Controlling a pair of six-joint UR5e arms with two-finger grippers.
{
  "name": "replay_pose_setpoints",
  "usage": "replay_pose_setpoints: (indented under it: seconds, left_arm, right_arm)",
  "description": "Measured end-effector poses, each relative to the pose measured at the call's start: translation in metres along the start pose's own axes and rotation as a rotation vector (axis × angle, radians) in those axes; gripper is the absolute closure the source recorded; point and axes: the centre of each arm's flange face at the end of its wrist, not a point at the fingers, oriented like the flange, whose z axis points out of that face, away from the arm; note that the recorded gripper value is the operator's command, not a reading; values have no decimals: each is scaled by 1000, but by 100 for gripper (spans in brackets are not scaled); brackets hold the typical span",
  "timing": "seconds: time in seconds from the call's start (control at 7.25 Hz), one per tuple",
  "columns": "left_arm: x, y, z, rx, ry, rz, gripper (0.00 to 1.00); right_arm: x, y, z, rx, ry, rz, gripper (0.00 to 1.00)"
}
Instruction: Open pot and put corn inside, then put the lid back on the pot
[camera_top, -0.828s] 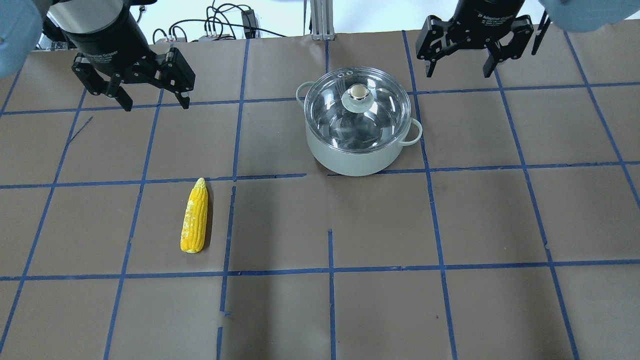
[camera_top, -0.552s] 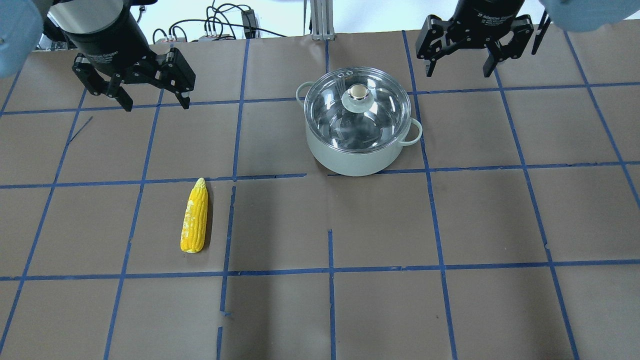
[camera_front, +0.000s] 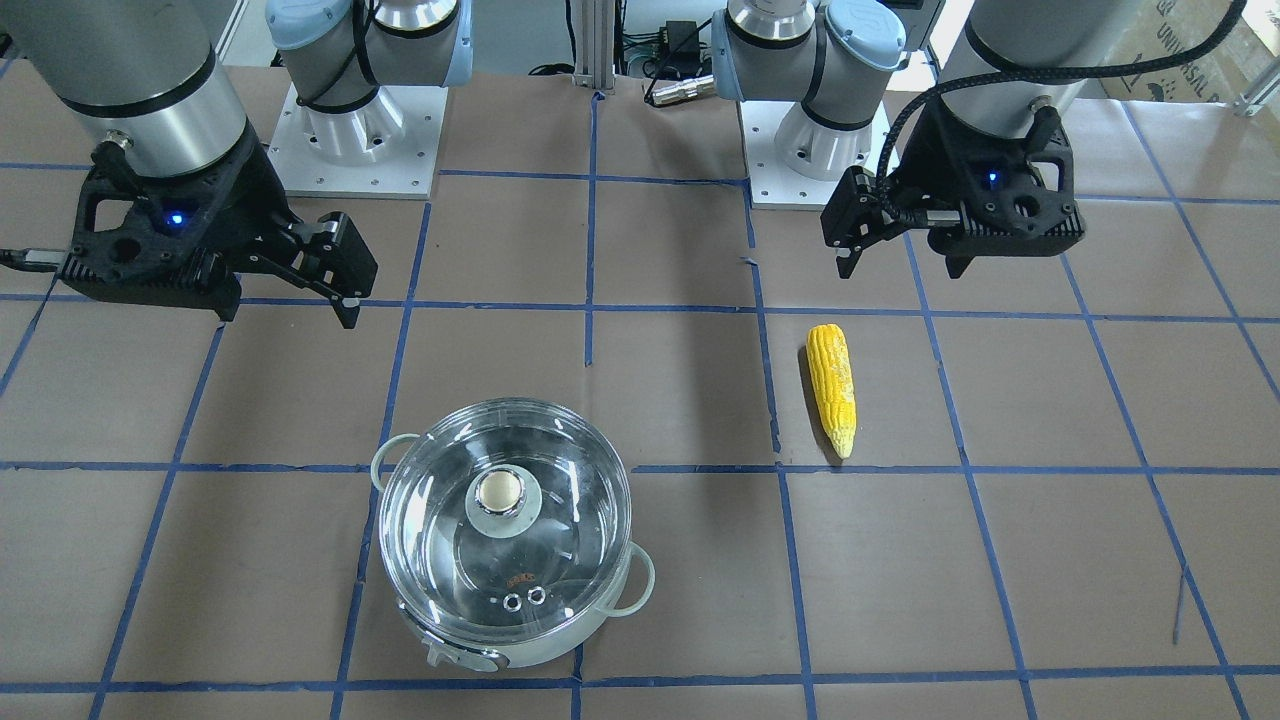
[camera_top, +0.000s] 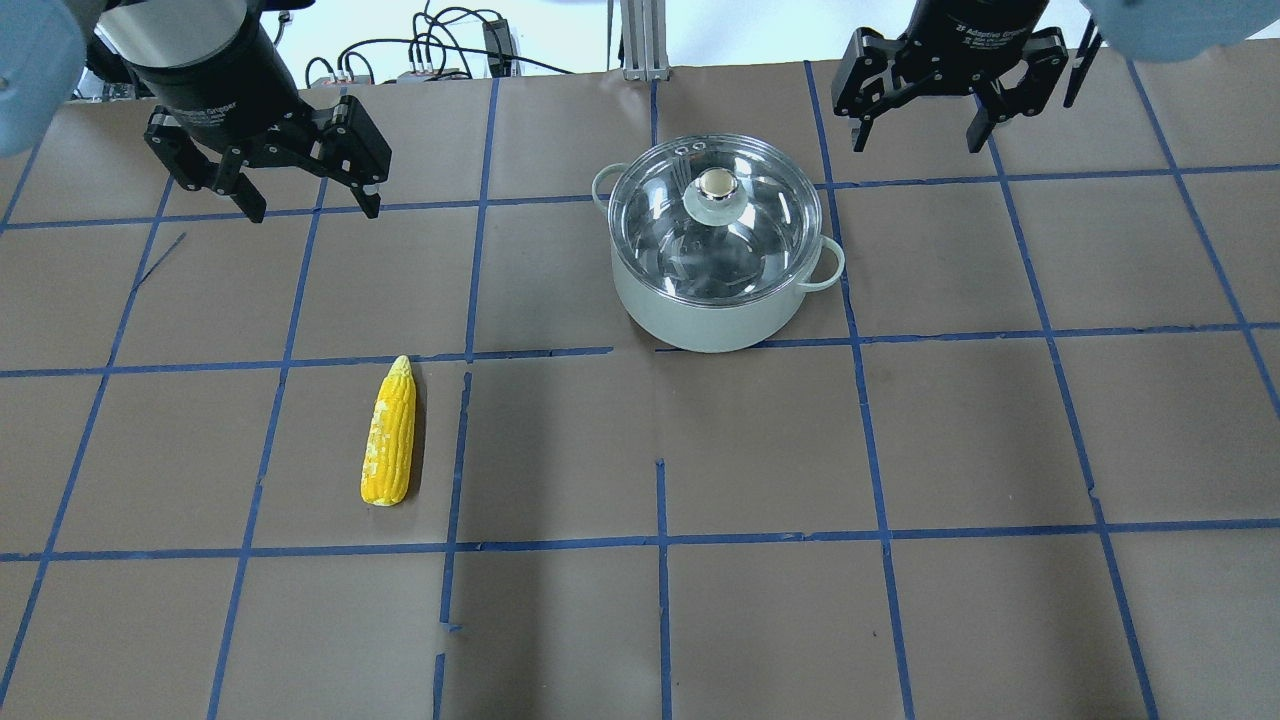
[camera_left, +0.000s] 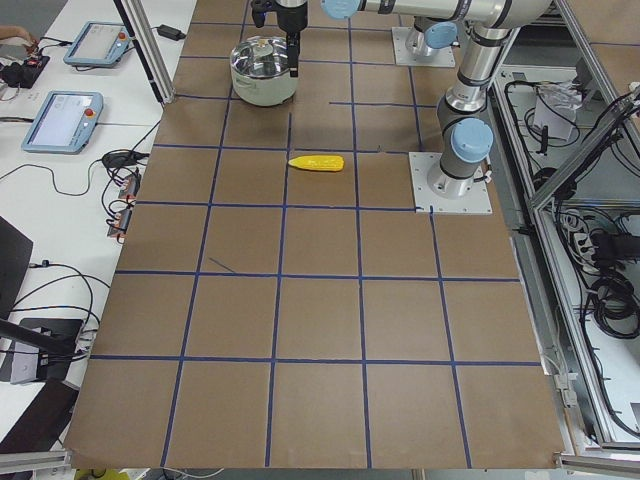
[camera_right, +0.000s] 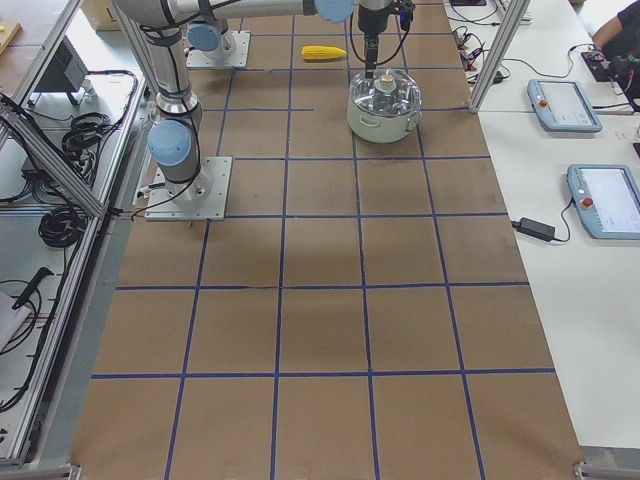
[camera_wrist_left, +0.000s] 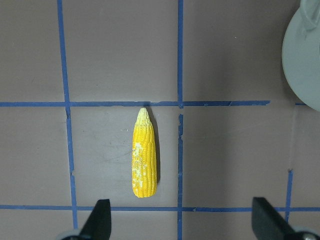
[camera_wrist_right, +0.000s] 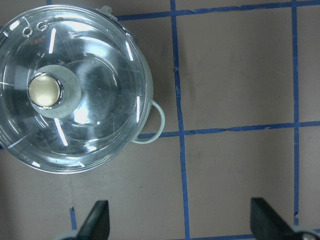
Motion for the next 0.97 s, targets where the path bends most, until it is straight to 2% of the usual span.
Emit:
replay_pose_setpoints:
  seconds: [0.97]
  left_arm:
    - [0, 2, 2, -4, 0, 1, 0]
  right_arm:
    - [0, 0, 2, -5, 1, -2, 0]
